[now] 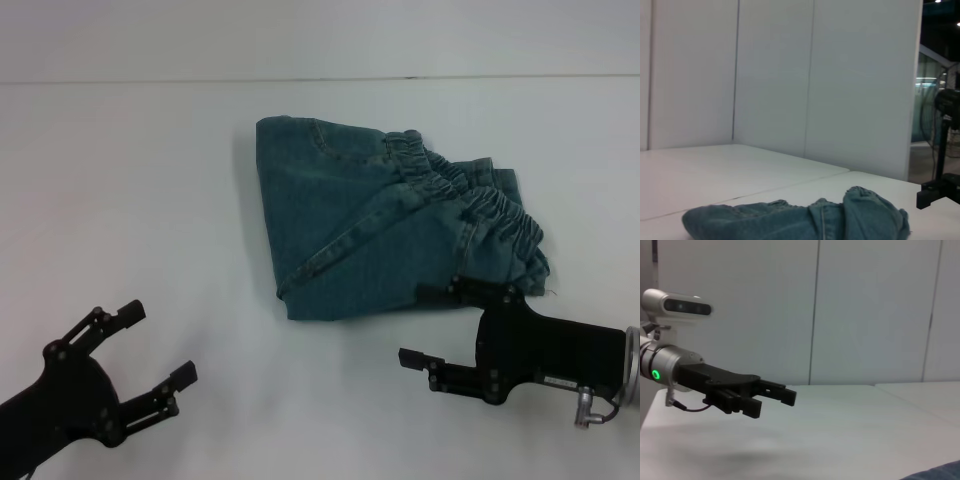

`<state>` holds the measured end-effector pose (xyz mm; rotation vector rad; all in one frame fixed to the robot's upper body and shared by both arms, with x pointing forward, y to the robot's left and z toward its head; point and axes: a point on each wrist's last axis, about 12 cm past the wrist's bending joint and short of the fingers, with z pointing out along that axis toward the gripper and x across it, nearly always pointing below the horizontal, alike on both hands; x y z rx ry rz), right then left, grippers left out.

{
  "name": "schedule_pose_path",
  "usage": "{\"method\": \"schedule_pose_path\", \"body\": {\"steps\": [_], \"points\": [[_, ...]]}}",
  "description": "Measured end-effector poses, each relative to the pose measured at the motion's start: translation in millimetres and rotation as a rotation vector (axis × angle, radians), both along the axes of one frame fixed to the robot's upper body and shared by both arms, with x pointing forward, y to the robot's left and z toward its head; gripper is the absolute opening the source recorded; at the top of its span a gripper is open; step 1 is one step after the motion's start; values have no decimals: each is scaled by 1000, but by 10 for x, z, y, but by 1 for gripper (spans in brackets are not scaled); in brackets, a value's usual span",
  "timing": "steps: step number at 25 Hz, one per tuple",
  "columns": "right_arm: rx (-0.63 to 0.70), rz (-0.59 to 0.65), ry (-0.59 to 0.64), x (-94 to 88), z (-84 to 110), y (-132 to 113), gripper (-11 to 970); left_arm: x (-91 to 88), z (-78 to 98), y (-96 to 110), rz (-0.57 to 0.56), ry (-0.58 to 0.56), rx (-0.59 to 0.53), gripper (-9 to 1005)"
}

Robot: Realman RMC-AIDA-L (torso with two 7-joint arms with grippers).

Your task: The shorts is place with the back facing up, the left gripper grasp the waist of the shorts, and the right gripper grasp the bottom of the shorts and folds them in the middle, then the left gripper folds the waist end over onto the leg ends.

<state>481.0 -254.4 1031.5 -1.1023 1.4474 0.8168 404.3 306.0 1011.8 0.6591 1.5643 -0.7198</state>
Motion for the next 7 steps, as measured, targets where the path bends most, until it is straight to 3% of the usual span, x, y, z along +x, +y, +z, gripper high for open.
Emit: {"method": "schedule_pose_path", "body": {"steps": [7], "points": [[-13, -42, -7, 53, -10, -21, 704, -4, -7, 9, 41, -7, -9, 938]]}}
